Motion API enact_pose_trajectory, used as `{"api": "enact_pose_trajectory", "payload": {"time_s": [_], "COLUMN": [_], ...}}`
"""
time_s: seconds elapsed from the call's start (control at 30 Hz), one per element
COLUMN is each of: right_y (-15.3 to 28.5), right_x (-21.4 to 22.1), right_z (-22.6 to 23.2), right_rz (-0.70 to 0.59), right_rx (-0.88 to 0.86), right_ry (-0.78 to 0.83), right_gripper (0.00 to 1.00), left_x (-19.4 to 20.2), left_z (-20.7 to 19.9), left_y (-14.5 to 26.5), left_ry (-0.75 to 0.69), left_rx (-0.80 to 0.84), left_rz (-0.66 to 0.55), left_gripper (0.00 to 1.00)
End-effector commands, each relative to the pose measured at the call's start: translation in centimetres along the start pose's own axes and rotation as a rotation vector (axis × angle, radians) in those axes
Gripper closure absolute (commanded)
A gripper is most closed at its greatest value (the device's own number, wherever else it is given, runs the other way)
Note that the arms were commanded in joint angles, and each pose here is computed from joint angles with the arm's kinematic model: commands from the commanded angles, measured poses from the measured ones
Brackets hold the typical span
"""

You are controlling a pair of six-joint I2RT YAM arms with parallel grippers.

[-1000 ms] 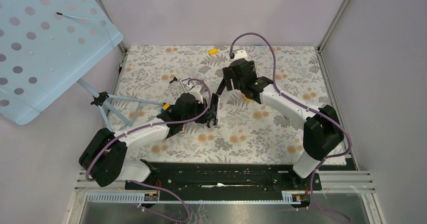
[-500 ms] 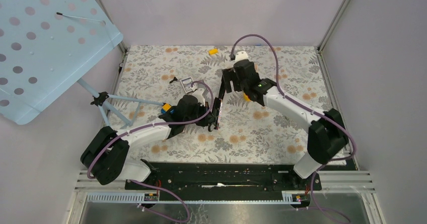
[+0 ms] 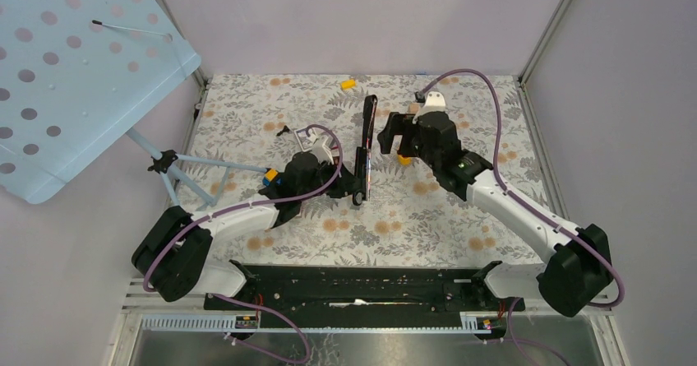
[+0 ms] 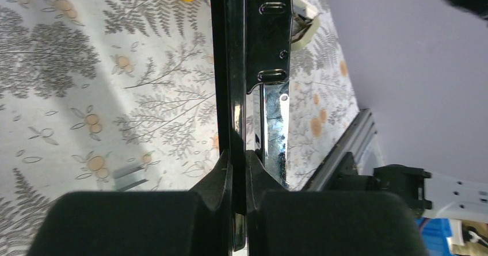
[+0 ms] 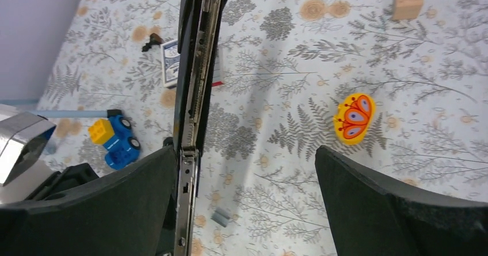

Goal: Unload the staples from the stapler

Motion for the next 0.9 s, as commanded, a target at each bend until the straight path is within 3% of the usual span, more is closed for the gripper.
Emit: {"api": "enact_pose_trajectory", "payload": {"time_s": [0.0,0.07,0.23,0.37,0.67,0.87], "right_y": [-0.7,-0.9,-1.6,-2.2,-3.6,-4.3], "right_x": [-0.8,-0.8,-0.5,0.1,1.2,1.5], "right_z": [1.4,2.1,3.4,3.4,3.1,3.4], "right_rz": [-0.03,-0.033,0.014,0.034,0.078,0.115], "right_rx": [-0.099,-0.166,-0.256,-0.27,-0.254,-0.278], "right_ry": [-0.109,-0.128,-0.161,-0.184,-0.196,-0.194], "right_gripper": [0.05,0.14,0.48,0.64,0.77,0.8], "left_x": [-3.0,-2.8,-2.4,-2.2,-2.4,-2.3], "left_z": [-3.1,-3.2,-3.2,-3.2,-3.8,-4.0], "left_y": [0.5,0.7,1.2,1.4,1.9,2.1], "left_ry": [-0.015,-0.009,-0.012,-0.017,-0.038,-0.059], "left_rx": [0.202,0.214,0.225,0.227,0.26,0.282], "left_rz": [-0.15,-0.152,-0.135,-0.13,-0.131,-0.119], "left_gripper": [1.0,1.0,1.0,1.0,1.0,1.0]}}
Point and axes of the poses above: each gripper's point midway between its finger pads, its own y axis back along the fingers, its own z axis along the line the jaws close on, x = y × z, the point moved 8 cm from there along y, back along the fingers, and after that the axes turned 9 degrees about -y, right-handed, at the moved point
